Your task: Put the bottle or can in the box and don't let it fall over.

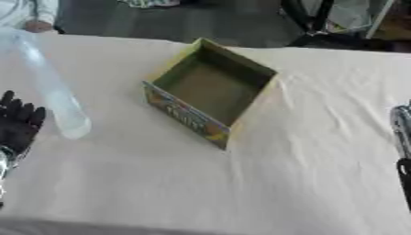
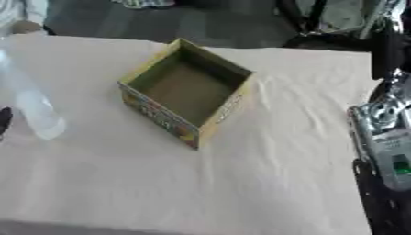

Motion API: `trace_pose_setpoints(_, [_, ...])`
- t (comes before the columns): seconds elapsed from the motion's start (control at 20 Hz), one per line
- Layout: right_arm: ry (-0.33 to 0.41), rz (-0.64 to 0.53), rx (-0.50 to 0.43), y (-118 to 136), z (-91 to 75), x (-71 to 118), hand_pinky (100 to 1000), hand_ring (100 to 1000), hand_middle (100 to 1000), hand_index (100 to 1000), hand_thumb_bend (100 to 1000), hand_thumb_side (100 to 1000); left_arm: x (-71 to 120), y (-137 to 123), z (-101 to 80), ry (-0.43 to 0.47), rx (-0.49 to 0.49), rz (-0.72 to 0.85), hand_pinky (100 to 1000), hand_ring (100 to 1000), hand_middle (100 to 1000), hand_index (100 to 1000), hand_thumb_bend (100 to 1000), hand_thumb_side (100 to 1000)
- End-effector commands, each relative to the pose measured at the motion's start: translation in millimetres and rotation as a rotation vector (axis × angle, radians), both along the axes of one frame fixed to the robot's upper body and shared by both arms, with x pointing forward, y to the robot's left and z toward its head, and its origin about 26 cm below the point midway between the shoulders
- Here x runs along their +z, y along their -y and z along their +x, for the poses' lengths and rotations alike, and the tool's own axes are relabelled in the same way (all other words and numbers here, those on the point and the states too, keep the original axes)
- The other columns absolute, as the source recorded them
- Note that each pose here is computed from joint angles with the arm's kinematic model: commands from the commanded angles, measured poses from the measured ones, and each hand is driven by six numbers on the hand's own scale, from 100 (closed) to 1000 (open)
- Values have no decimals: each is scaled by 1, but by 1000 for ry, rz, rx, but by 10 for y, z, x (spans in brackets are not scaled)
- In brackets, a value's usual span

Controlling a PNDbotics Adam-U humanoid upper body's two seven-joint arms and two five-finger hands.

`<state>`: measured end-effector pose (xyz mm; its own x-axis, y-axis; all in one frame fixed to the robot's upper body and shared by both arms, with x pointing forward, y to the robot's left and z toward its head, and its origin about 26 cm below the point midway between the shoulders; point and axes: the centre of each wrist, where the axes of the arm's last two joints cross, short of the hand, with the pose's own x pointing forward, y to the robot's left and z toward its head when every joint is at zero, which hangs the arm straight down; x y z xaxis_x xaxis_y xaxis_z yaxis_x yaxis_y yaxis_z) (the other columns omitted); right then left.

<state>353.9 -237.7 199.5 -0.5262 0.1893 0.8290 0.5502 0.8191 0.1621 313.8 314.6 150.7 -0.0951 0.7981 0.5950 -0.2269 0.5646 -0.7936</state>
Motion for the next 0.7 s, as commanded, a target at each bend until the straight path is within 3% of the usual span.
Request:
trace_pose_setpoints(0.05, [36, -16, 6, 14, -17, 115, 728, 718, 779, 770, 100, 530, 94, 2, 67, 3, -24, 29, 100, 100, 100, 1000, 895, 1000])
trace_pose_setpoints(0.7, [29, -19, 15, 3, -20, 104, 729, 718, 778, 766, 100, 527, 170, 40, 259, -12, 30, 26, 100, 100, 100, 1000, 893, 1000])
